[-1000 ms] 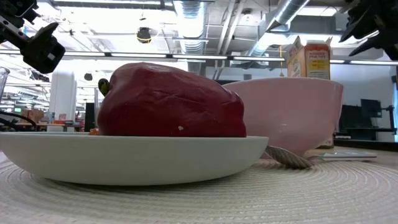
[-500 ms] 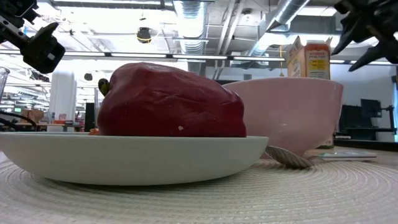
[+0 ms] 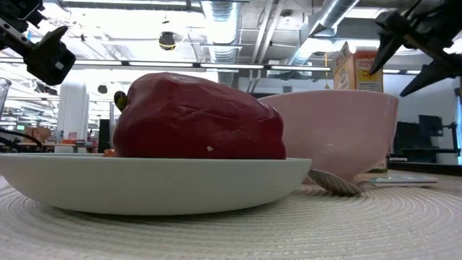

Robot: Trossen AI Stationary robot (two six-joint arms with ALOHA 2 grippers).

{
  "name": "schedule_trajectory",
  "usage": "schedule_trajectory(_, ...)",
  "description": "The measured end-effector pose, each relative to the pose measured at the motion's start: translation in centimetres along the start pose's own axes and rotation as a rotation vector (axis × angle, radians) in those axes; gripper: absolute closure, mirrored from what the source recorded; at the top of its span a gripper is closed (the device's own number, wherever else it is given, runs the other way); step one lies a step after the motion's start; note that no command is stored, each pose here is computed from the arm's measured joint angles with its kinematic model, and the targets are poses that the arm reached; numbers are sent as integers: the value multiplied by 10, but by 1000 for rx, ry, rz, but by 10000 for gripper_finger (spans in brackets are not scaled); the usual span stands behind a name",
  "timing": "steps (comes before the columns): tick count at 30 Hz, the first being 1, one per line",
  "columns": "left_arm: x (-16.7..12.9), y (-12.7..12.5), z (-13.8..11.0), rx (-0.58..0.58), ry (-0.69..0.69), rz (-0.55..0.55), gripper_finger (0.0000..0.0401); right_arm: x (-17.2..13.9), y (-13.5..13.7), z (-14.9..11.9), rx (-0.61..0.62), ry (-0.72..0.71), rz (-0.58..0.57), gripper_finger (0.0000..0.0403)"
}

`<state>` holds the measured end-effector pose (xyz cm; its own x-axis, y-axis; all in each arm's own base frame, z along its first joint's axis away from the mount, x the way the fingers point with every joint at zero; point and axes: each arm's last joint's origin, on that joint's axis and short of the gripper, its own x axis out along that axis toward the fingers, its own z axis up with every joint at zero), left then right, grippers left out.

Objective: Arrange a breakfast setting
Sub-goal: Pour the cereal from the cereal box into the white bowl

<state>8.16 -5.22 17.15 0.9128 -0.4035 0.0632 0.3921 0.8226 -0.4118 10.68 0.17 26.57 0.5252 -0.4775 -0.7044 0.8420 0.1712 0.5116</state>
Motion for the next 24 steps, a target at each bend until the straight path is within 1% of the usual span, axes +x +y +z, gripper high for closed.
schedule_trajectory(2, 0, 0, 0, 0, 0, 0, 61, 5, 1, -2, -16, -29, -27, 8)
schedule_trajectory(6, 0, 0, 0, 0, 0, 0, 61, 15, -1, -8, -11, -75, -60, 7)
schedule_trajectory(9, 0, 0, 0, 0, 0, 0, 61, 24, -2, -13, -31, -96, -81, 5)
schedule_trajectory(14, 0, 0, 0, 0, 0, 0, 61, 37, -5, -20, -79, -184, -114, 6)
schedule_trajectory(17, 0, 0, 0, 0, 0, 0, 61, 44, -7, -24, -88, -211, -146, 4)
schedule_trajectory(20, 0, 0, 0, 0, 0, 0, 61, 49, -6, -25, -100, -231, -177, 4)
schedule_trajectory(24, 0, 0, 0, 0, 0, 0, 61, 55, -4, -26, -142, -311, -204, 4)
